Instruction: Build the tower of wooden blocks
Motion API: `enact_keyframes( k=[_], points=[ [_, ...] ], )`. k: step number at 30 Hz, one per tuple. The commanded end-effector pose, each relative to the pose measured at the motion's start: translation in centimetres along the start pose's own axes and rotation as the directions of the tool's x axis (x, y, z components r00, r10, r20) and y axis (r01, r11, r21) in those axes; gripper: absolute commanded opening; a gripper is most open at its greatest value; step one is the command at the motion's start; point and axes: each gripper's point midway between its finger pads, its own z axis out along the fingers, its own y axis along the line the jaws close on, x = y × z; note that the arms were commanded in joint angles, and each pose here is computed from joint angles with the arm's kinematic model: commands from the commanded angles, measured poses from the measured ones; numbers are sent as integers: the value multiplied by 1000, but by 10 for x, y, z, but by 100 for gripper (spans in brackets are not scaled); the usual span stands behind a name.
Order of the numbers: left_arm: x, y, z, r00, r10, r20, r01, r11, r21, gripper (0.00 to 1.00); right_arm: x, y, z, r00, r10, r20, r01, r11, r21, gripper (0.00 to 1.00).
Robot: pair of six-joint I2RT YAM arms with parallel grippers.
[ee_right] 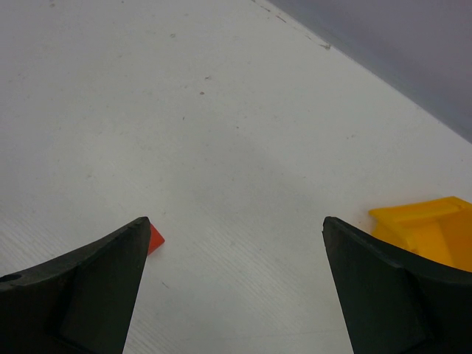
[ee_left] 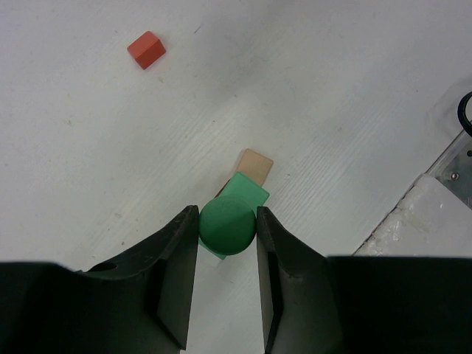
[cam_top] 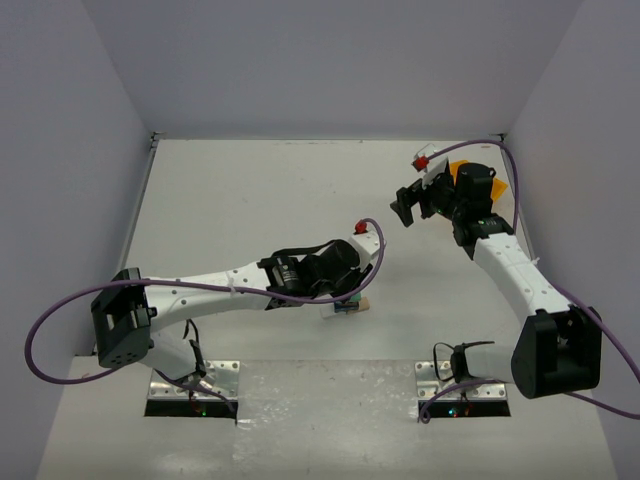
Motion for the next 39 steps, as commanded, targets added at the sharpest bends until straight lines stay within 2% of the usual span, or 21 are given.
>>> enact_keyframes(
  k=[1, 39],
  points=[
    [-19, -5, -9, 997, -10, 74, 9, 1000, 18, 0, -12, -2, -1, 999, -25, 42, 25, 1000, -3, 99],
    [-12, -7, -8, 998, 0, 58, -2, 999, 32, 6, -14, -1, -5, 998, -37, 47, 38, 999, -4, 99]
  ],
)
